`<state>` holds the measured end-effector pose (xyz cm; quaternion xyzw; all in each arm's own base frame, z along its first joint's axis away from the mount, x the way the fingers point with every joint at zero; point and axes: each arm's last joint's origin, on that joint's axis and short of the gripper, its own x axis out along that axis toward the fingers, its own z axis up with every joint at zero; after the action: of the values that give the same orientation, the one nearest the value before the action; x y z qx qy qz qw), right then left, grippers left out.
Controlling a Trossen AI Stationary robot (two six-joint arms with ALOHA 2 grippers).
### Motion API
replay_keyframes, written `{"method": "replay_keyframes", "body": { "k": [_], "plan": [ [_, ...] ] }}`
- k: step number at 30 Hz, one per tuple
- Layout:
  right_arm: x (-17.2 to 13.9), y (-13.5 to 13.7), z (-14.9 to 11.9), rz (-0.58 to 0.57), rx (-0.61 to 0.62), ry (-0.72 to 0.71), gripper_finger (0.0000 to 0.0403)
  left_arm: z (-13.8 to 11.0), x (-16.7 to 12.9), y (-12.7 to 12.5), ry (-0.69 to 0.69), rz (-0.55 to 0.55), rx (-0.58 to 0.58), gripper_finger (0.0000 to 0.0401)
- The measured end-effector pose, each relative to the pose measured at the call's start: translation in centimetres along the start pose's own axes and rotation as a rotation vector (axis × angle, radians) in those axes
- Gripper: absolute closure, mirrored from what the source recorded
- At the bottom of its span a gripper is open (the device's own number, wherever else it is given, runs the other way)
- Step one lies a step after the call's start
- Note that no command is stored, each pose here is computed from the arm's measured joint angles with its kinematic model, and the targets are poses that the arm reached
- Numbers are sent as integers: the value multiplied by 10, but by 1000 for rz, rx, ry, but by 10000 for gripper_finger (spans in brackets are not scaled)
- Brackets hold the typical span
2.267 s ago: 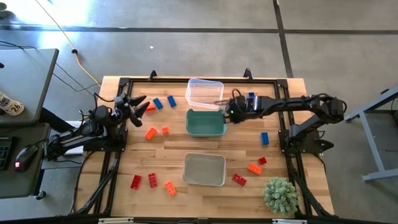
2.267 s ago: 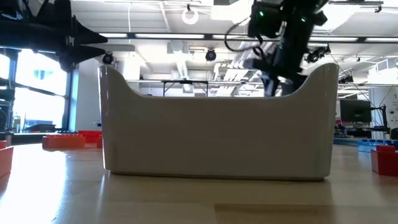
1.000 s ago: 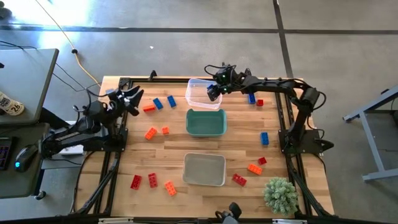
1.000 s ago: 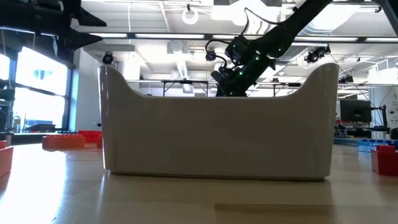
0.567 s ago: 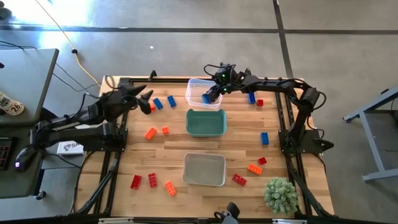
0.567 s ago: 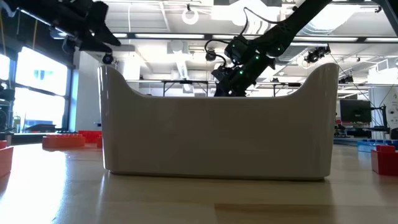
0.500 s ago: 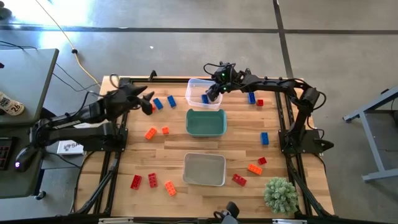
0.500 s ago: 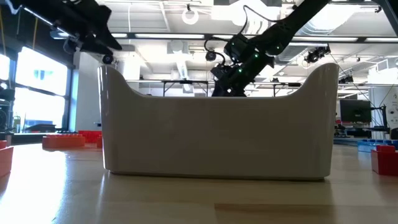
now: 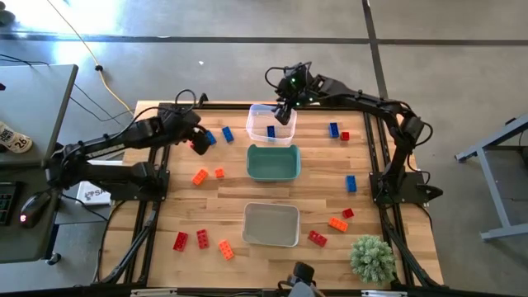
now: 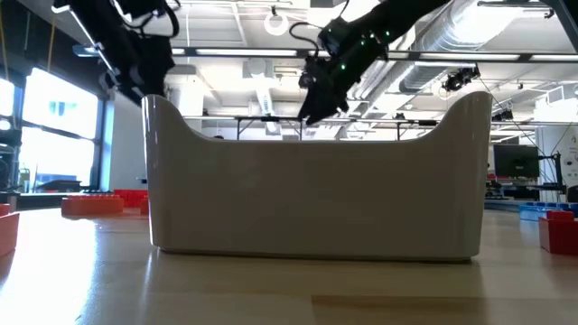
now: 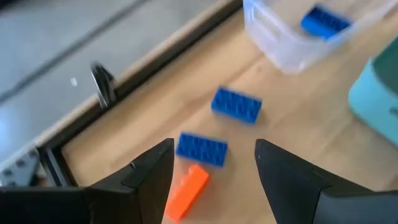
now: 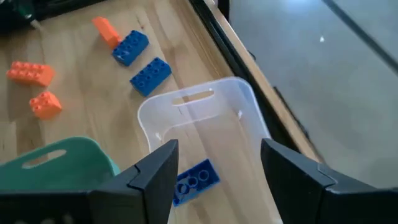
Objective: Sort & place blocks by color
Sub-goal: Put the orange game piece into the green bin
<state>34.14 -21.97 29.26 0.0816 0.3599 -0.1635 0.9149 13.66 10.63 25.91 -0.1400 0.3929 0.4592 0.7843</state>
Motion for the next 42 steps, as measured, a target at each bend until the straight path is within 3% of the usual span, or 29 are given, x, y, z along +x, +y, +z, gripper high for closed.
{"method": "replay_keyframes", "body": {
  "k": [5,13,21,31,42],
  "plan": [
    [-17,1,16,0,-83,4,187,3,19,2,167,-1,-5,188],
    [-27,2,26,-4,-88,-5,187,9,47,3,381,-7,39,188],
    [-27,2,23,-6,22,21,187,10,65,-1,457,5,181,188],
    [-27,5,23,-4,148,22,187,4,93,1,578,50,239,188],
    [-26,10,24,-5,188,26,187,-5,122,5,692,38,320,188]
  ]
}}
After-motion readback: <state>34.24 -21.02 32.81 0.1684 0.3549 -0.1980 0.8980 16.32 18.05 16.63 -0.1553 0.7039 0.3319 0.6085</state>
